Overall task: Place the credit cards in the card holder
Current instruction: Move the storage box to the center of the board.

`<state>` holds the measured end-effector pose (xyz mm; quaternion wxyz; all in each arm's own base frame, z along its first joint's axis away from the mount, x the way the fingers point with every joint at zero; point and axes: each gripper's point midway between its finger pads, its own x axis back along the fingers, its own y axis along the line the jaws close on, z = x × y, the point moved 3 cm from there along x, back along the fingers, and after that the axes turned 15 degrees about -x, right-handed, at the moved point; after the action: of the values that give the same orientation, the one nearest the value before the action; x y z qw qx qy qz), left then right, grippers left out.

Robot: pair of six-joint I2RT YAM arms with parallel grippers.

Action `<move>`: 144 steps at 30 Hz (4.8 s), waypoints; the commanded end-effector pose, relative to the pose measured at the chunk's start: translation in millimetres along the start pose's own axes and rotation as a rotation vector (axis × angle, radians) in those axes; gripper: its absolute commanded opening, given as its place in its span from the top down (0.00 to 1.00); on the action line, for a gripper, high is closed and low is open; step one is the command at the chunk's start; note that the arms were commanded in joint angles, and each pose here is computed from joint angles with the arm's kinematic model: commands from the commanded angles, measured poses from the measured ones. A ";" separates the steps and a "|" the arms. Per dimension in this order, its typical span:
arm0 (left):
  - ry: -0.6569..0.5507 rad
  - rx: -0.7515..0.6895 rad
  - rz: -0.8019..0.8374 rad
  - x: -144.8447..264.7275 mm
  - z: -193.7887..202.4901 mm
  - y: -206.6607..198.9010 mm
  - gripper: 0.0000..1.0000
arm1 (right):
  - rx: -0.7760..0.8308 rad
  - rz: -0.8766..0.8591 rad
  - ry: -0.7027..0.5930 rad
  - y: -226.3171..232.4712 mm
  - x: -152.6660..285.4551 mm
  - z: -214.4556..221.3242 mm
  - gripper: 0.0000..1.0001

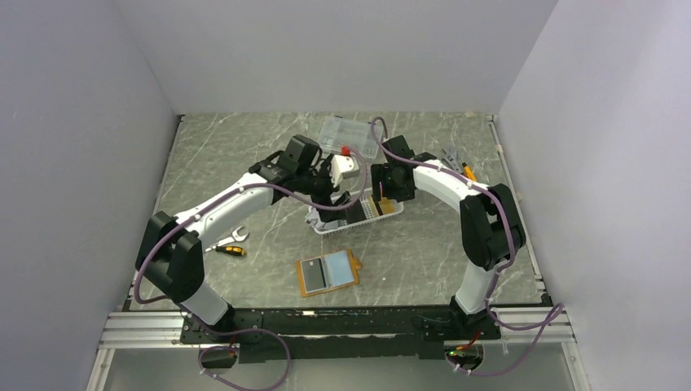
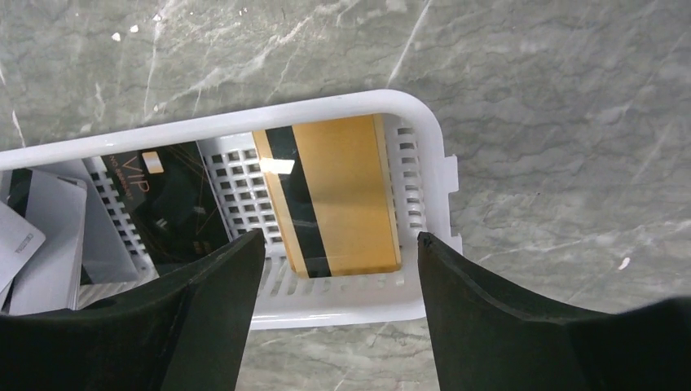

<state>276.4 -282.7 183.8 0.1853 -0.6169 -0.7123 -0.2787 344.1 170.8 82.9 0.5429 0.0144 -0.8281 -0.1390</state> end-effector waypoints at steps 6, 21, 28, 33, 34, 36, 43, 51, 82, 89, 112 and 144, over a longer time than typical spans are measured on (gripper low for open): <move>-0.165 0.156 -0.082 53.2 -24.9 45.0 0.01 | 0.124 0.078 -0.166 22.7 3.9 -12.7 0.27; -0.218 0.277 -0.172 125.8 10.2 67.8 0.01 | 0.204 0.243 -0.222 35.4 -18.8 -2.5 0.32; -0.224 0.293 -0.171 129.5 16.6 63.4 0.01 | 0.207 0.292 -0.230 33.4 -26.4 0.4 0.37; -0.232 0.291 -0.166 131.5 17.3 59.6 0.02 | 0.214 0.310 -0.226 34.9 -34.4 7.1 0.41; -0.232 0.291 -0.165 131.6 18.0 59.0 0.03 | 0.212 0.319 -0.223 33.7 -35.7 8.5 0.42; -0.229 0.291 -0.163 131.8 19.1 57.7 0.03 | 0.215 0.335 -0.227 31.9 -37.4 10.0 0.42; -0.235 0.297 -0.159 133.9 21.1 56.7 0.06 | 0.198 0.344 -0.215 28.2 -44.2 18.6 0.49; -0.243 0.303 -0.145 135.3 21.1 53.2 0.08 | 0.185 0.332 -0.184 28.4 -55.6 35.8 0.57; -0.257 0.305 -0.144 139.0 23.2 53.0 0.11 | 0.202 0.435 -0.341 35.7 -34.8 22.5 0.38; -0.260 0.311 -0.137 138.9 24.6 52.1 0.11 | 0.164 0.439 -0.372 26.5 -27.4 7.4 0.38; -0.267 0.319 -0.132 139.3 27.3 52.6 0.12 | 0.152 0.394 -0.434 36.8 -2.9 -14.2 0.44; -0.292 0.316 -0.117 145.4 24.7 47.9 0.14 | 0.127 0.435 -0.333 -1.9 -42.6 6.6 0.31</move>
<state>308.1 -148.7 243.8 0.1914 -0.5565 -0.8049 -0.0765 357.3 181.1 52.7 0.4060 -0.1490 -0.9010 0.0351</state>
